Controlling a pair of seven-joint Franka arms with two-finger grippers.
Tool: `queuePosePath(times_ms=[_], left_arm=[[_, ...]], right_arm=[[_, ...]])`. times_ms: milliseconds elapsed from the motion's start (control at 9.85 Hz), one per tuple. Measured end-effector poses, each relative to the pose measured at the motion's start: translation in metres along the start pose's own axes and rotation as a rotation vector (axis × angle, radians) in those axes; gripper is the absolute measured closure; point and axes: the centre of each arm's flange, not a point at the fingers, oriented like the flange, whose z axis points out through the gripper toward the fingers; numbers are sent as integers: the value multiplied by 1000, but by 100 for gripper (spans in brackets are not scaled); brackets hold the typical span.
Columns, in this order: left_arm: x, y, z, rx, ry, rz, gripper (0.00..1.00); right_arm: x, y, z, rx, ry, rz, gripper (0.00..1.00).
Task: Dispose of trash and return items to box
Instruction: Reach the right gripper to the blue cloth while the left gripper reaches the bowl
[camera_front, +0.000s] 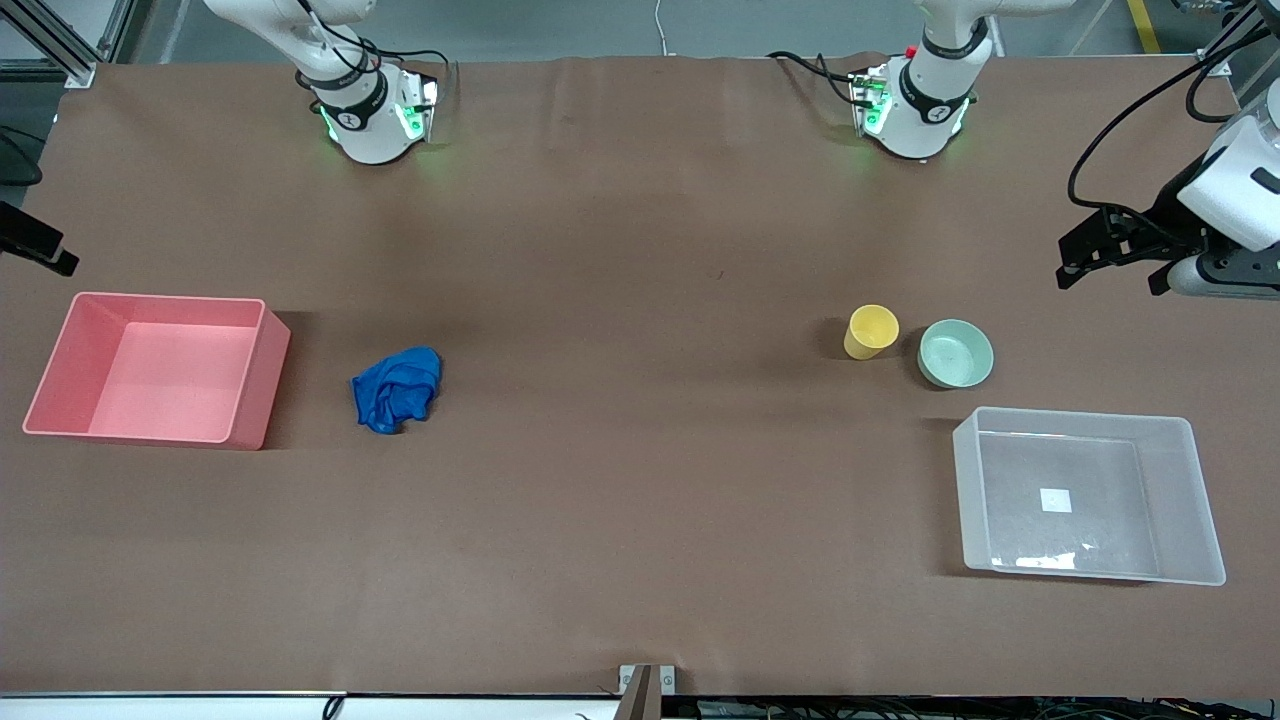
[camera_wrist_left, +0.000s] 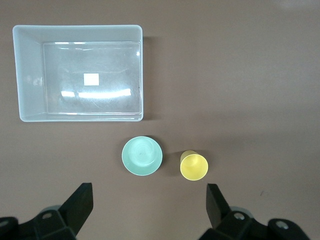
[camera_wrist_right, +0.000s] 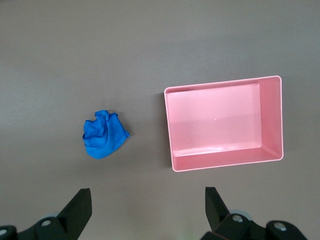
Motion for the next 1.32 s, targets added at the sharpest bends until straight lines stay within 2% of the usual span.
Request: queuePosePath(times_ms=[508, 812, 1117, 1320], left_arm=[[0, -5, 0, 30, -1, -10, 1], [-2, -8, 20, 32, -27, -21, 4], [-18, -23, 98, 33, -5, -41, 4], [-47, -39, 178, 32, 12, -40, 4]], right_arm=[[0, 0, 0, 0, 0, 0, 0], [0, 0, 0, 0, -3, 0, 0], [6, -22, 20, -1, -42, -35, 0], [34, -68, 95, -4, -70, -58, 0]])
